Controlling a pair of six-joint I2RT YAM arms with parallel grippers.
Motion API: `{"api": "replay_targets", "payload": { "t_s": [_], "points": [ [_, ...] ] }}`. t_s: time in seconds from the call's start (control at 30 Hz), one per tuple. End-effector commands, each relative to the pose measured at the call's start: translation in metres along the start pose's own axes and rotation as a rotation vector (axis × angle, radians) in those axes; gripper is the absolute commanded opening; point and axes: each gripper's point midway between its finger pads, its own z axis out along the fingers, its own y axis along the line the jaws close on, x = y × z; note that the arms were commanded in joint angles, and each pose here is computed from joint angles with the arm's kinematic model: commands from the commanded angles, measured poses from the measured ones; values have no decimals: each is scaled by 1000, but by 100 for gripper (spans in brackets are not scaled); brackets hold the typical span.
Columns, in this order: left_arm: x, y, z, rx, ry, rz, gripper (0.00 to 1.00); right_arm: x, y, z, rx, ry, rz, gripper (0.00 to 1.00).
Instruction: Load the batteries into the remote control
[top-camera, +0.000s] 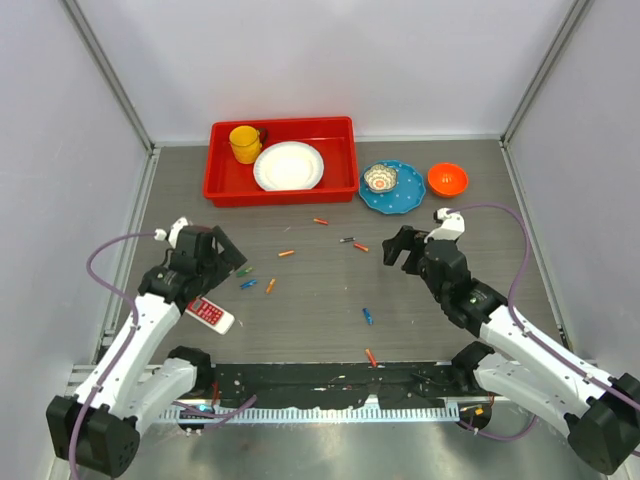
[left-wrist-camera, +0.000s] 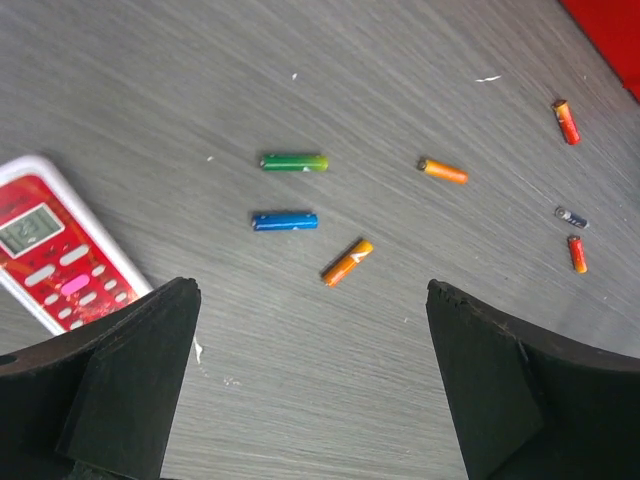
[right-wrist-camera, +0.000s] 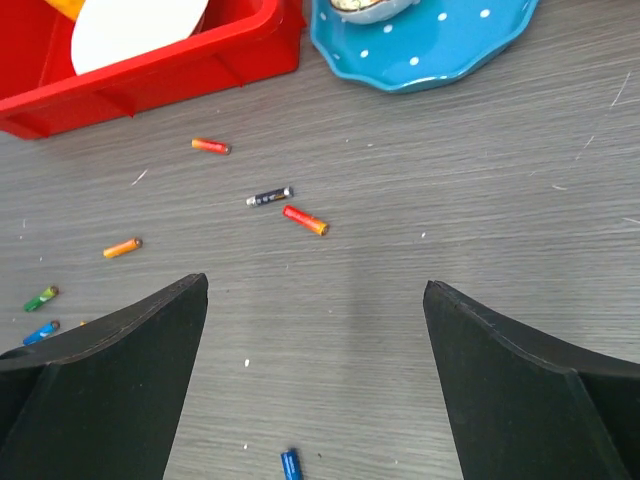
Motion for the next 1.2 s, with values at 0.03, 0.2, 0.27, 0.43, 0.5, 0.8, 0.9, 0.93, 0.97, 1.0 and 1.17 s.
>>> {"api": "replay_targets", "payload": {
  "t_s": [0.03,0.2,0.27,0.43,0.5,0.8,0.9,0.93,0.97,1.0,1.17],
  "points": [
    [-8,15,-14,9,-115,-94,100,3,2,-3,-3,37,-12,94],
    [-2,56,-21,-161,-157,-220,100,14,-4,-1,17,70,-22,94],
    [2,75,-21,-260,-157,-232,100,20,-3,0,5,87,-12,94],
    [19,93,-14,-397,-116,-344,100,28,-2,-2,-12,114,-3,94],
    [25,98,-9,-442,-97,-361,100,31,2,-3,-33,126,-1,95],
    [28,108,4,-499,-113,-389,100,42,4,-5,-51,176,-6,95],
    [31,116,10,-519,-104,-414,100,44,8,-6,-79,188,-6,95],
    [32,117,13,-524,-94,-422,100,43,10,-5,-84,188,-2,94],
    [32,117,18,-513,-87,-435,100,45,11,-5,-93,194,1,95],
    [32,118,20,-513,-82,-436,100,44,14,-6,-103,195,4,94],
    [29,114,34,-514,-65,-431,100,40,23,-6,-130,199,12,94]
  ]
}}
